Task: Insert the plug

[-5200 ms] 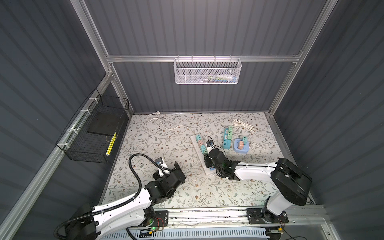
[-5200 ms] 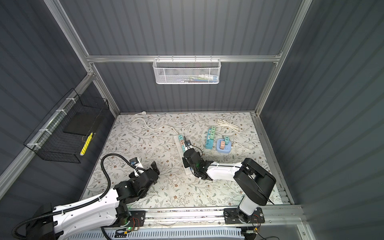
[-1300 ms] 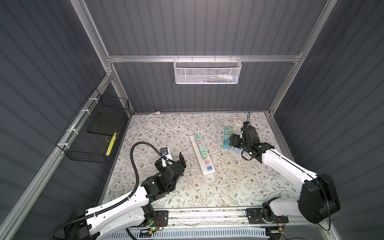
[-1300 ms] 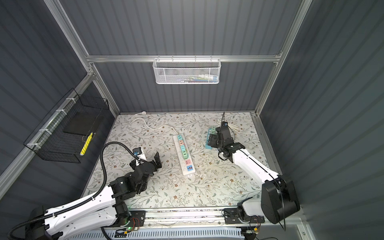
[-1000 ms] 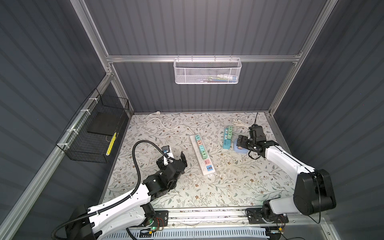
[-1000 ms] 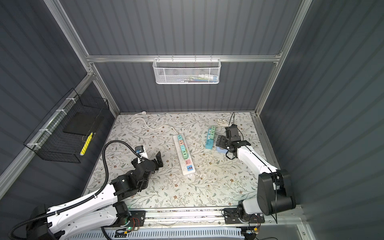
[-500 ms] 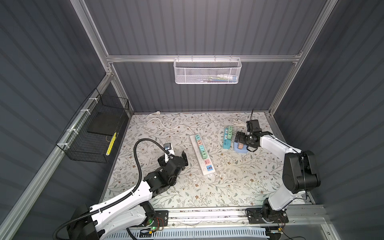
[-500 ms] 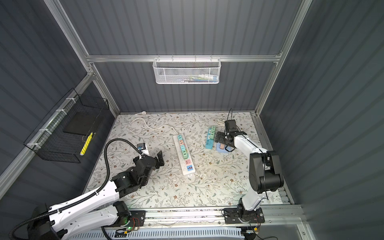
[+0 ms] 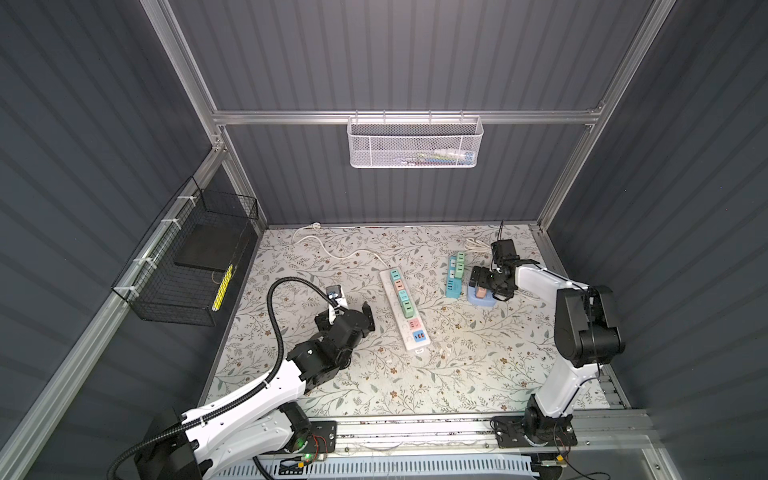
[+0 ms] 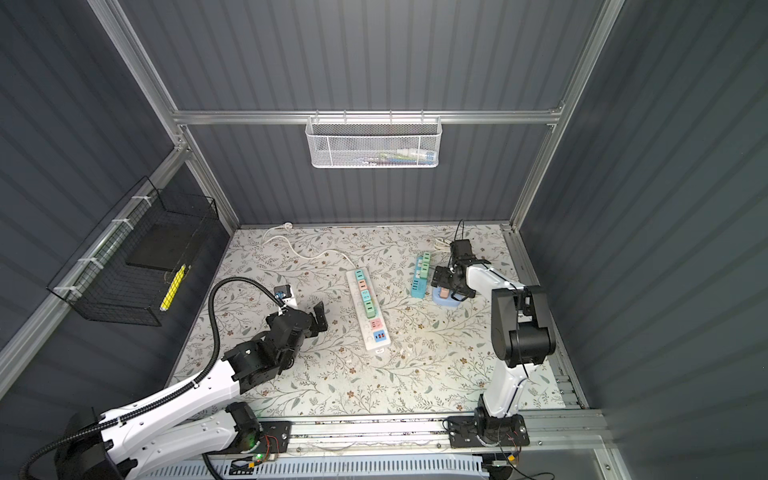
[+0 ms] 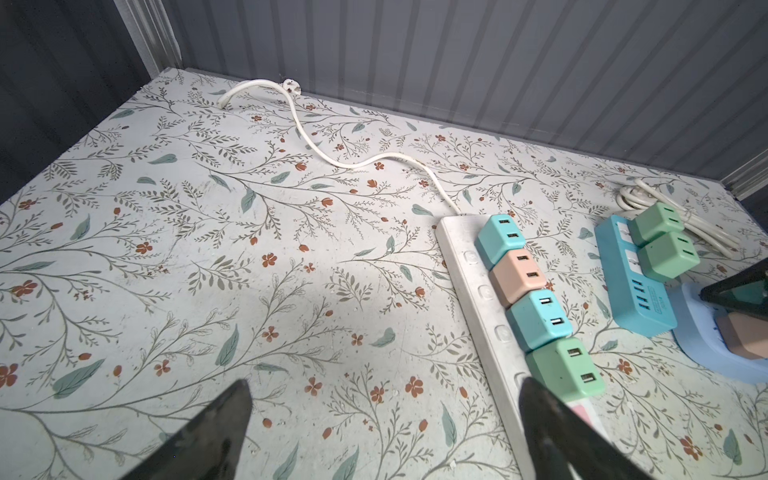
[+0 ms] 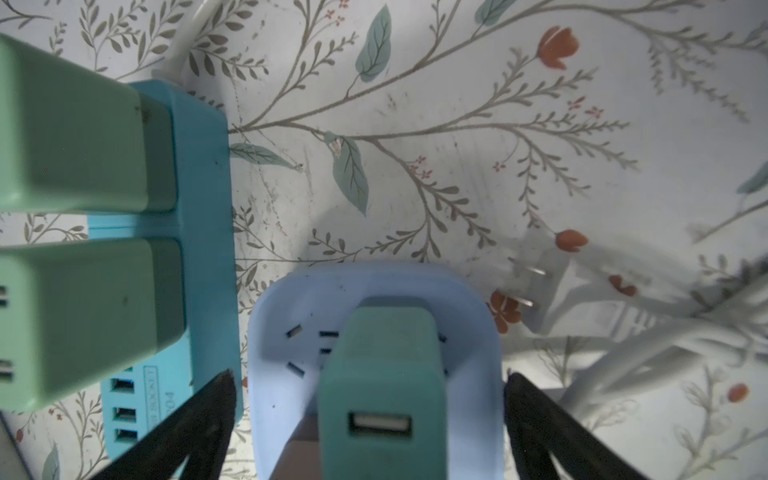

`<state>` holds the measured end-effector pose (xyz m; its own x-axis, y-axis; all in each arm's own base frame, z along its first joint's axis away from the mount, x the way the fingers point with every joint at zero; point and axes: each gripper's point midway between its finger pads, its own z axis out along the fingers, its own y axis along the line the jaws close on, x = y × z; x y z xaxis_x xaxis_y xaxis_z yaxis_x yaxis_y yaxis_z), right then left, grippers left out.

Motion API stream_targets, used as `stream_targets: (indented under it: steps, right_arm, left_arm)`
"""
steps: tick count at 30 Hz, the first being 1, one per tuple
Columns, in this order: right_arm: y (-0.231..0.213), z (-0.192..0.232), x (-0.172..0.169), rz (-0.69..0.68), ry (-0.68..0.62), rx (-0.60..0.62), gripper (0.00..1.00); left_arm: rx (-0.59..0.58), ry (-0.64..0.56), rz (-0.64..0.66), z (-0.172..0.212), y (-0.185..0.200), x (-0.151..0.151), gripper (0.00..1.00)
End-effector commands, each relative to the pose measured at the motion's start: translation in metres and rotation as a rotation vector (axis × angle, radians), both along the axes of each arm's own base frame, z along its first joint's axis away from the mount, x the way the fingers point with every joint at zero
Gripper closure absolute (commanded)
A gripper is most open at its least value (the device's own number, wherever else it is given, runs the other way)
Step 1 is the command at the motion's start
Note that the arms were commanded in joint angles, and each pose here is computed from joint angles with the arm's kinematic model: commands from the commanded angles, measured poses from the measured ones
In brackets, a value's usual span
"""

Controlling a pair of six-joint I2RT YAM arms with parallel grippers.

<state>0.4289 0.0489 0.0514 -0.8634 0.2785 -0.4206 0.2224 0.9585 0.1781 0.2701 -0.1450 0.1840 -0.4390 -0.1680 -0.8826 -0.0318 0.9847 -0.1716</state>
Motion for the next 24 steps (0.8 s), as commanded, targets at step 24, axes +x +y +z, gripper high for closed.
stream_targets:
  steps: [24]
  right_arm:
    - [0.099, -0.015, 0.006, 0.182, 0.031, 0.060, 0.04]
  left_arm:
    - [0.000, -0.029, 0.029, 0.021, 0.014, -0.003, 0.00]
